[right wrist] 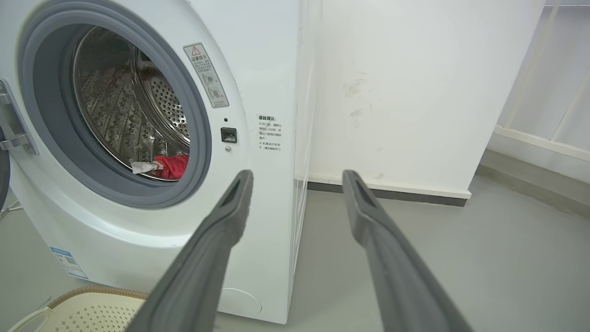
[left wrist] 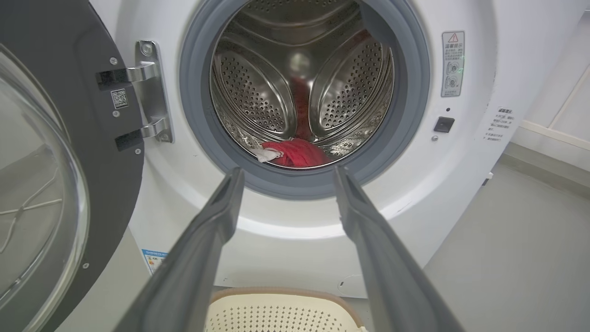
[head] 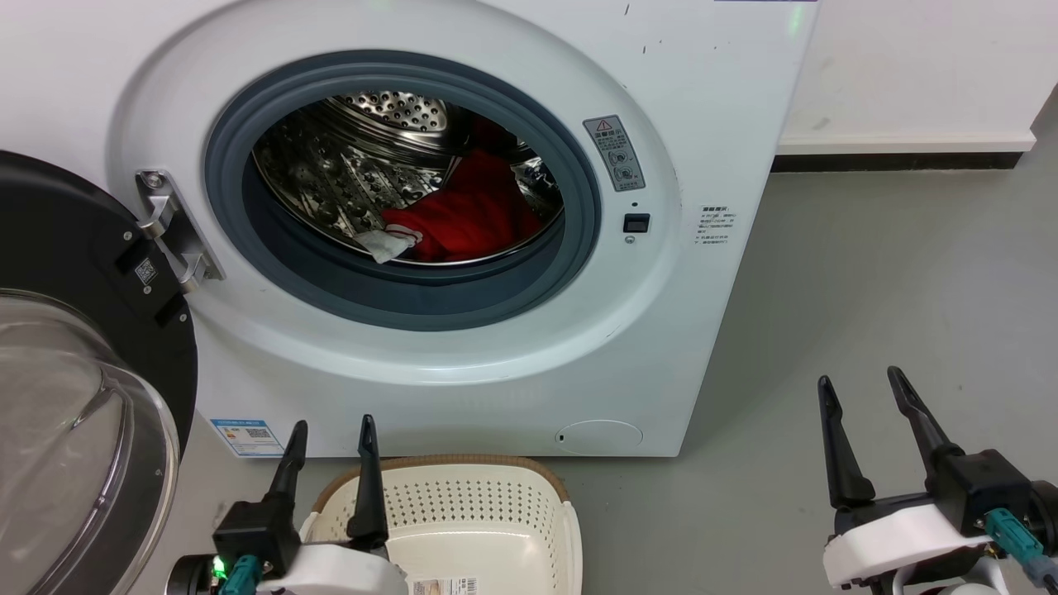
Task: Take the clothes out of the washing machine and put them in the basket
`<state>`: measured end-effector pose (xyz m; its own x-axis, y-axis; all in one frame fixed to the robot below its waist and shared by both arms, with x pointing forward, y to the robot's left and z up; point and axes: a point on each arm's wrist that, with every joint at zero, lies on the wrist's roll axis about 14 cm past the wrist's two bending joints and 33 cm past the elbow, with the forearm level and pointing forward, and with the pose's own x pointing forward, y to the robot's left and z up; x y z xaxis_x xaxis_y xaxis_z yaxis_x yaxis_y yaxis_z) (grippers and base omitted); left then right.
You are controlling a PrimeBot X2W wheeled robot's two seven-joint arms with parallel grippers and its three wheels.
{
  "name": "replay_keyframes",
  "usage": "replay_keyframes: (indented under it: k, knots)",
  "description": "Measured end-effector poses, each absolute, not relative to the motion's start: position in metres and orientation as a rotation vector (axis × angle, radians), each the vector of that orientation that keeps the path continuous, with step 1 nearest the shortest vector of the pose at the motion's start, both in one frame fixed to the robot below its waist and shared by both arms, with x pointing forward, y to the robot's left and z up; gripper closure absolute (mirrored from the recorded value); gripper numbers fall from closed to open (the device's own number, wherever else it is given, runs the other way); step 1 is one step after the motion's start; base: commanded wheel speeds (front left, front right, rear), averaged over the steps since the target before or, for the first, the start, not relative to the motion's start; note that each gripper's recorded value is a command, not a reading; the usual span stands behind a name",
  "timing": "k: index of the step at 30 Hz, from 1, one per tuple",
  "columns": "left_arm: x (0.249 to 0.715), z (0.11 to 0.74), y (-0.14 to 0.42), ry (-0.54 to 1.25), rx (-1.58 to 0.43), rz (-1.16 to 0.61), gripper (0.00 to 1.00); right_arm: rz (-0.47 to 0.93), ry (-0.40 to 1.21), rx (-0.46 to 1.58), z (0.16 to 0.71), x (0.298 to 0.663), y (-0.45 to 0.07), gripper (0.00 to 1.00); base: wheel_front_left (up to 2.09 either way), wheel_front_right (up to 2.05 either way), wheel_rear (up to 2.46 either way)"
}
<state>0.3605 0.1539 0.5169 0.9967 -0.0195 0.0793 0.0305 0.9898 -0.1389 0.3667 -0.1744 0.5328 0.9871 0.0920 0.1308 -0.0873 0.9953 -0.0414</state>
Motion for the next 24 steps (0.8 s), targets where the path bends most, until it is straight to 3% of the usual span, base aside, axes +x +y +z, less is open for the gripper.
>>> replay_keyframes:
  k: [24]
  knots:
    - [0.353, 0.516, 0.142, -0.111, -0.02, -0.086, 0.0, 0.118, -0.174, -0.148, 0.538, 0.364, -0.167, 0.0, 0.0, 0.0, 0.0]
